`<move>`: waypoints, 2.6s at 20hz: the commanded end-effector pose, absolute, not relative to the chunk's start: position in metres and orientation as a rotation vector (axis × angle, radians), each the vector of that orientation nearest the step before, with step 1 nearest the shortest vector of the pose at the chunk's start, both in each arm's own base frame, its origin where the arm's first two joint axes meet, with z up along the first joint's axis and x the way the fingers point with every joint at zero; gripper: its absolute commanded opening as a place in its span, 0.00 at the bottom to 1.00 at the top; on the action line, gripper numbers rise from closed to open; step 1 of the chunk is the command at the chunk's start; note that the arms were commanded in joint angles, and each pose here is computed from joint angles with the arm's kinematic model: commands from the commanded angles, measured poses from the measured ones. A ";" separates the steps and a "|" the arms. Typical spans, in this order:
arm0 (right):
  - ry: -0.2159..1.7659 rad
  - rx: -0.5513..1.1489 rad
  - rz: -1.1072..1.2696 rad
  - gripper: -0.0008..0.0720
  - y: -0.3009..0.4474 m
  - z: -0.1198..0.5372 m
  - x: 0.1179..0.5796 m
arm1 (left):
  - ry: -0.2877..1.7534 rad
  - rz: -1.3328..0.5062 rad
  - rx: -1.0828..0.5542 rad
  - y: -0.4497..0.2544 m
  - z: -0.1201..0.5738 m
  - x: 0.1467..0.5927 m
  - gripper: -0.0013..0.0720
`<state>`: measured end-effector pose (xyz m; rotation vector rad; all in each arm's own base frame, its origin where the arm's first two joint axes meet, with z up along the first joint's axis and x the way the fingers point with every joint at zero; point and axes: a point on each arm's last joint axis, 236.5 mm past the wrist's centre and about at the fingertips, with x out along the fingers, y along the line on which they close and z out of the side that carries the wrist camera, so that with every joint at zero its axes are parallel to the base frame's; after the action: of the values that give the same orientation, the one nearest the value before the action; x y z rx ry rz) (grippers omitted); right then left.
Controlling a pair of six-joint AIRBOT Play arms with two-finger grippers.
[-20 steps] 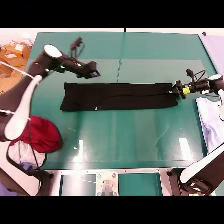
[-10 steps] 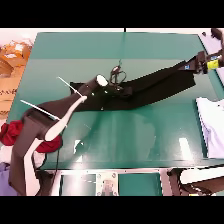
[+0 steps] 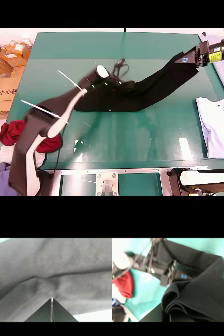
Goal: Fold the shirts.
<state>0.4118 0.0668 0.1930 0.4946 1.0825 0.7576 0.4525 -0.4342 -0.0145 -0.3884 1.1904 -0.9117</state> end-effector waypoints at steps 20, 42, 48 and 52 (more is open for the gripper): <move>0.928 0.693 0.738 0.04 0.426 0.034 0.488 | 1.165 -0.312 -0.069 -0.028 0.110 0.500 0.05; 1.276 0.783 0.728 0.04 0.295 -0.029 0.470 | 1.158 -0.294 -0.095 -0.027 0.111 0.503 0.05; 0.872 0.817 0.611 0.04 0.151 0.166 0.541 | 1.161 -0.293 -0.096 -0.028 0.111 0.502 0.05; 0.666 0.891 0.371 0.04 -0.009 0.227 0.540 | 1.161 -0.293 -0.097 -0.028 0.111 0.502 0.05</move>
<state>0.5493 0.0885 0.1791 0.8449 0.7990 0.5215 0.5022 -0.0277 0.1111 -0.0959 1.1608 -0.2934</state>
